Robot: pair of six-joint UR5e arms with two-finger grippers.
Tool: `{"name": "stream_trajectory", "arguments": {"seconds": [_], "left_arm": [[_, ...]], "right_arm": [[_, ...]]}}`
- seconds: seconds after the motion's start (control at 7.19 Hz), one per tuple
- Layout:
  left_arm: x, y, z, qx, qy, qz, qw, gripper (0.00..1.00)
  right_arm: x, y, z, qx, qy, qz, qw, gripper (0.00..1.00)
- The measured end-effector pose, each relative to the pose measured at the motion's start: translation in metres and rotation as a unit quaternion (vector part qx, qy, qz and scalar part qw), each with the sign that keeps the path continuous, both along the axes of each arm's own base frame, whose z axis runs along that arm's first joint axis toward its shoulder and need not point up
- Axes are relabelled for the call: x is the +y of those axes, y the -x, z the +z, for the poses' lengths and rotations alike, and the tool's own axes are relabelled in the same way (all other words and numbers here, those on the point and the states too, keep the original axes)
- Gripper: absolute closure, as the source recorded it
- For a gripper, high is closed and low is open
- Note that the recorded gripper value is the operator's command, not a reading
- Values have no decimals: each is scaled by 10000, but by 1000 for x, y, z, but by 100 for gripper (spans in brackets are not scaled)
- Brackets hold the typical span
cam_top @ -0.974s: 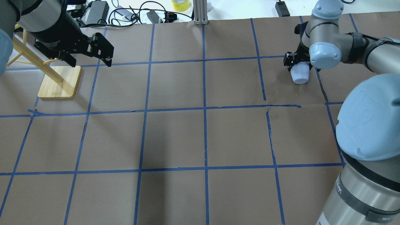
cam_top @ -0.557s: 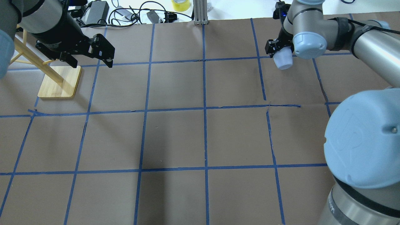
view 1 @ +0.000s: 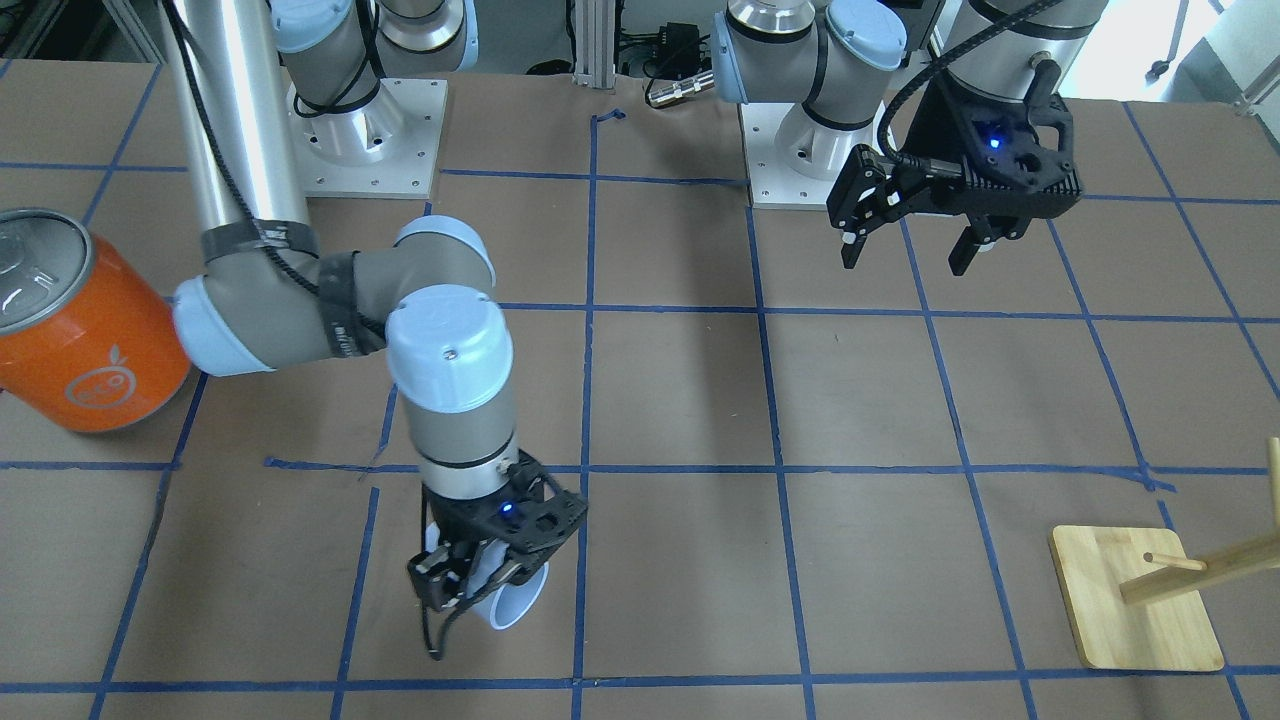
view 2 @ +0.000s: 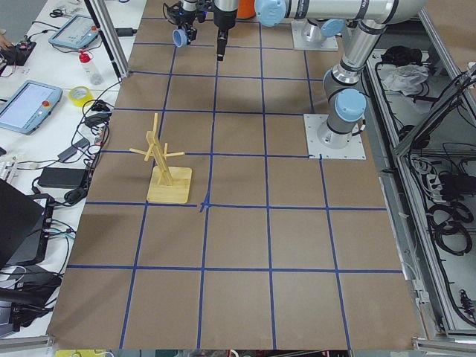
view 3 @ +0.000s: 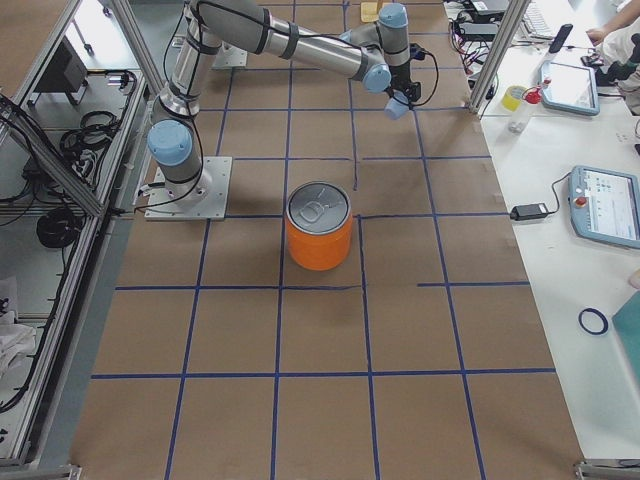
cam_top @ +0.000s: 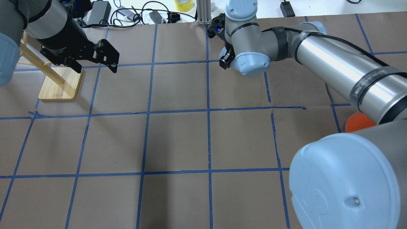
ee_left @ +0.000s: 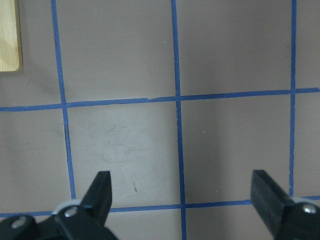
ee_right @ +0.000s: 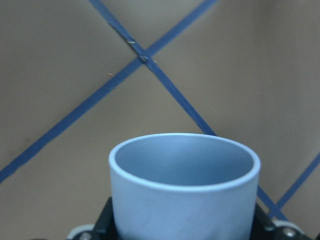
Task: Flip cup
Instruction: 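Lift the cup with the right gripper and carry it toward the left gripper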
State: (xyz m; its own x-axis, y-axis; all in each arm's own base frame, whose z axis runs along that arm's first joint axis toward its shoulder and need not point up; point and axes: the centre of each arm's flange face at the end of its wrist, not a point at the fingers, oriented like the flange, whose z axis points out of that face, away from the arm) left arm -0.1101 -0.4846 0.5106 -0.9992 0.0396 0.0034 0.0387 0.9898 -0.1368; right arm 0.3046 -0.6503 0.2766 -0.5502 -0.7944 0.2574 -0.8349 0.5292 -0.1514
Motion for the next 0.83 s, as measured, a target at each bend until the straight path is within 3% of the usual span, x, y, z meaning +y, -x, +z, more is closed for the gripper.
{"name": "stream_trajectory", "arguments": {"seconds": [0.14, 0.42, 0.56, 0.83], "left_arm": [[5, 0, 3, -20, -35, 7, 10000, 0], [11, -1, 2, -18, -260, 46, 9996, 0], [10, -1, 1, -11, -302, 55, 9995, 0], [9, 0, 0, 0, -321, 65, 9995, 0]], "right_arm": [[18, -42, -4, 151, 108, 896, 9958, 82], [46, -100, -26, 469, 201, 2387, 9698, 82], [57, -117, -35, 555, 208, 2787, 9585, 81], [76, -138, -56, 596, 198, 3145, 9472, 74]]}}
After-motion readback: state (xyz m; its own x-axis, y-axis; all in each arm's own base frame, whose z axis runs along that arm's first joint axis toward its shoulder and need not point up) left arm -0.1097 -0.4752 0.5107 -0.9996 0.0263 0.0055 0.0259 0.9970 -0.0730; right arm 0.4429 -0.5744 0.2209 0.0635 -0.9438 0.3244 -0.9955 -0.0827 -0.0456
